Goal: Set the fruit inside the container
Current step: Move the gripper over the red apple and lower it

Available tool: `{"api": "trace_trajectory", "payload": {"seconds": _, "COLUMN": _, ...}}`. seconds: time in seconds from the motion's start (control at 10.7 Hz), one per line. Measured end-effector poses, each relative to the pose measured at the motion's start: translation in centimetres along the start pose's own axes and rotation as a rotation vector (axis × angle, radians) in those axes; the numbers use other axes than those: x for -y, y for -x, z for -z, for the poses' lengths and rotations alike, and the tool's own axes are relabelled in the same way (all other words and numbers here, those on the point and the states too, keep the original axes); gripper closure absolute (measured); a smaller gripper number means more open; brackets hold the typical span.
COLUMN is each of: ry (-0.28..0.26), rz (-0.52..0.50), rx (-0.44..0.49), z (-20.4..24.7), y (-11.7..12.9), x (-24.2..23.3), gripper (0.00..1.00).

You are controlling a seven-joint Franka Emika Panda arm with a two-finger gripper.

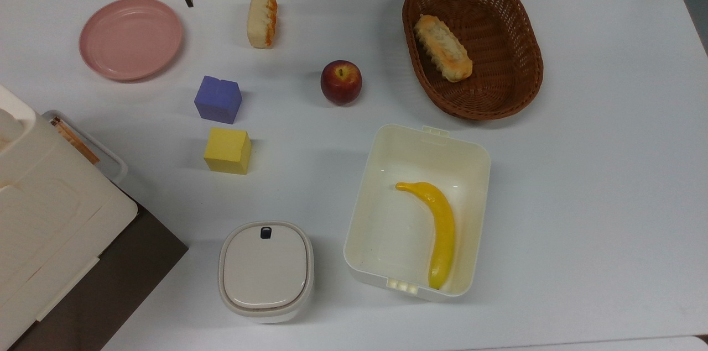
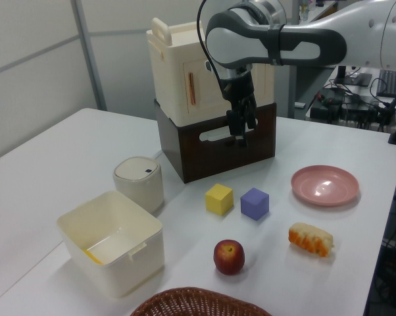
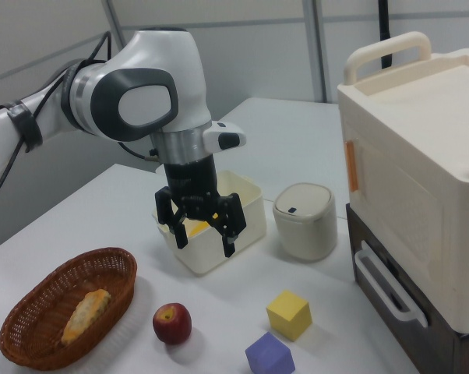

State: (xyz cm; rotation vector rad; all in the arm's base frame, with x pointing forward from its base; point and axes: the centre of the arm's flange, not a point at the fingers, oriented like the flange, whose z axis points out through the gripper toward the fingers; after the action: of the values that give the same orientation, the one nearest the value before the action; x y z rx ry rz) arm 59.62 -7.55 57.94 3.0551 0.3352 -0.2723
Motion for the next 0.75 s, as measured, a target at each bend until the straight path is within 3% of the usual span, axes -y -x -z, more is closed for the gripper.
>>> {"api": "trace_trajectory", "payload": {"seconds": 0.75, "ry": -0.007, "rz": 0.047, "rx": 0.018, "z": -1.1, "y": -1.5, "x": 2.6, "gripper": 0.00}}
